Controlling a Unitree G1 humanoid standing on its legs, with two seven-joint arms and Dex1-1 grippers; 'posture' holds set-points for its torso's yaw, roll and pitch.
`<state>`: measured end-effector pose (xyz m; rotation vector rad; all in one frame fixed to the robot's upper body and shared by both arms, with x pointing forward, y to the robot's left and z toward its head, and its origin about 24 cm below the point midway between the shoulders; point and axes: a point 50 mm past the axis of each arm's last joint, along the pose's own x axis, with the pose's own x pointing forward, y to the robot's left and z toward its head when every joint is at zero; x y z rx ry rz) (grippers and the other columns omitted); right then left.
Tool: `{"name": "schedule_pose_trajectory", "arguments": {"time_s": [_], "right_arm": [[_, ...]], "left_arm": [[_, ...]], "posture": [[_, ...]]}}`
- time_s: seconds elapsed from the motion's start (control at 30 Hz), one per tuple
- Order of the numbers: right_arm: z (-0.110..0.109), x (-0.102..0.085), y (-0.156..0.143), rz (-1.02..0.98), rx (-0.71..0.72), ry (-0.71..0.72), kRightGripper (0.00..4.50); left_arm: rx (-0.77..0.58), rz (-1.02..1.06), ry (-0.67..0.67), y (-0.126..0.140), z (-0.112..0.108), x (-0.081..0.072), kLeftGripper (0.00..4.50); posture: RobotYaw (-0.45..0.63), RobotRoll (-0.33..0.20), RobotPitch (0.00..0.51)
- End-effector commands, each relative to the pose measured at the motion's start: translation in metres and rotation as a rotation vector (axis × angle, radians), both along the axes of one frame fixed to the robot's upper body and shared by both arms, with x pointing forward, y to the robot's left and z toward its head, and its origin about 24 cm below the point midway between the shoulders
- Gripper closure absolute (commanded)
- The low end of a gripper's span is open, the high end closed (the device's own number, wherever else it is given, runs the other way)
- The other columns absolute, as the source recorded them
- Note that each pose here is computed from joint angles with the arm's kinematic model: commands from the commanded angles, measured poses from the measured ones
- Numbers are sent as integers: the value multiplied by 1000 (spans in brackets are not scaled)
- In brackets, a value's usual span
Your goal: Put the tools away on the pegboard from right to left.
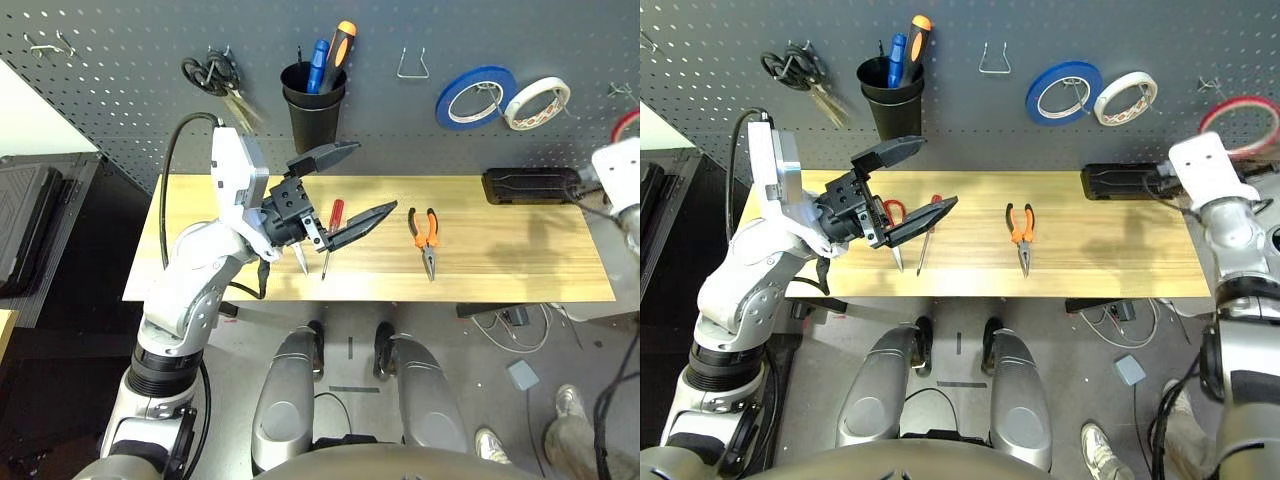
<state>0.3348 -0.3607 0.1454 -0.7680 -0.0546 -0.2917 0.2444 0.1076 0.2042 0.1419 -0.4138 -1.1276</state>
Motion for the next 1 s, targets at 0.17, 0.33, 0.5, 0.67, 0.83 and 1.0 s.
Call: {"name": "schedule_pose_trajectory", "arguments": {"time_s": [0.17,0.33,0.5,0.67,0.83,1.0], "right_arm": [[-5,21,14,-71,101,106,4208],[0,25,27,-24,81,22,2528],[-11,10,25,13,63,-96,724],[-33,-9,27,95,119,-129,24],[-66,-25,40,170,240,-26,24],[-90,-29,62,210,376,189,24]], "left_arm": [[18,13,13,0,1,-3,0],[38,29,25,2,-1,-2,0],[82,53,68,5,-7,-2,0],[151,63,120,9,-18,0,0],[297,54,162,14,-32,3,0],[428,53,187,18,-45,6,0]], "posture": [[207,0,246],[222,0,254],[223,0,262],[210,0,267],[190,0,269],[179,0,270]]}}
